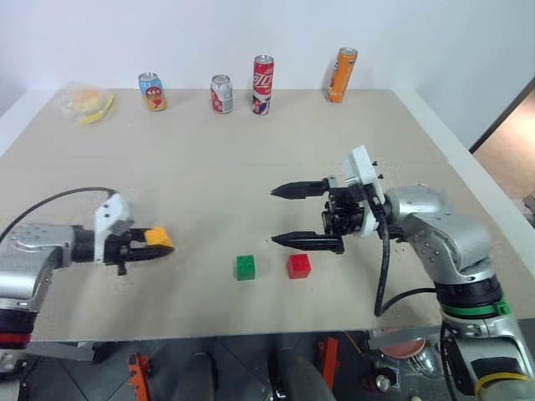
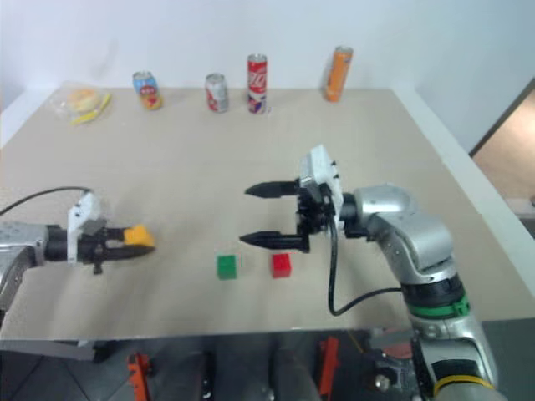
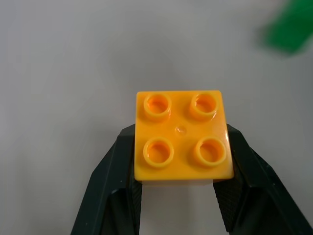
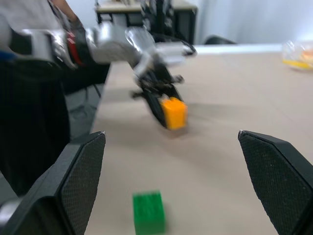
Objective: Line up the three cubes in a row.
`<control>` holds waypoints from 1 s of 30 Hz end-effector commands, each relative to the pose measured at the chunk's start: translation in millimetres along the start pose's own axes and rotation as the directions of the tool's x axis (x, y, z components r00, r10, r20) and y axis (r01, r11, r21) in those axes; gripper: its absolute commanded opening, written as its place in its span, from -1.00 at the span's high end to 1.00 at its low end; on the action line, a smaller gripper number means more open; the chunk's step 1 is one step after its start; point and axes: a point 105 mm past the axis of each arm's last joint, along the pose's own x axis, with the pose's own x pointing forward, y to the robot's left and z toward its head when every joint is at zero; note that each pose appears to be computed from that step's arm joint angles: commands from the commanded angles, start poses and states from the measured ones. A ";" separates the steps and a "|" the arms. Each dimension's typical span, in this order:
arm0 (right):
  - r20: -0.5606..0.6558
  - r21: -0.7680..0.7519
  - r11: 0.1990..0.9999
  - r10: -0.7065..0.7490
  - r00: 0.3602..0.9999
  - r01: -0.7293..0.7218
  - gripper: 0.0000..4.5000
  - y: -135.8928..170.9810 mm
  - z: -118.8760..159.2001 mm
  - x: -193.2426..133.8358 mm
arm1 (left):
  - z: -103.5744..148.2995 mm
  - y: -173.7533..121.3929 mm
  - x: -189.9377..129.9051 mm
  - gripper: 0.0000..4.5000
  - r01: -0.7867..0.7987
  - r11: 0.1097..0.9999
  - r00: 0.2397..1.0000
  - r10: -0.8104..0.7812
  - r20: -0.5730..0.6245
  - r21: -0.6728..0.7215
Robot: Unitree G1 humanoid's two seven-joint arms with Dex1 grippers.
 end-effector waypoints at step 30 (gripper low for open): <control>-0.028 -0.033 0.999 -0.032 0.999 0.031 -1.00 8.6 7.3 -16.5 | -12.8 -20.0 37.2 0.40 0.255 0.954 0.962 -0.234 -0.142 0.157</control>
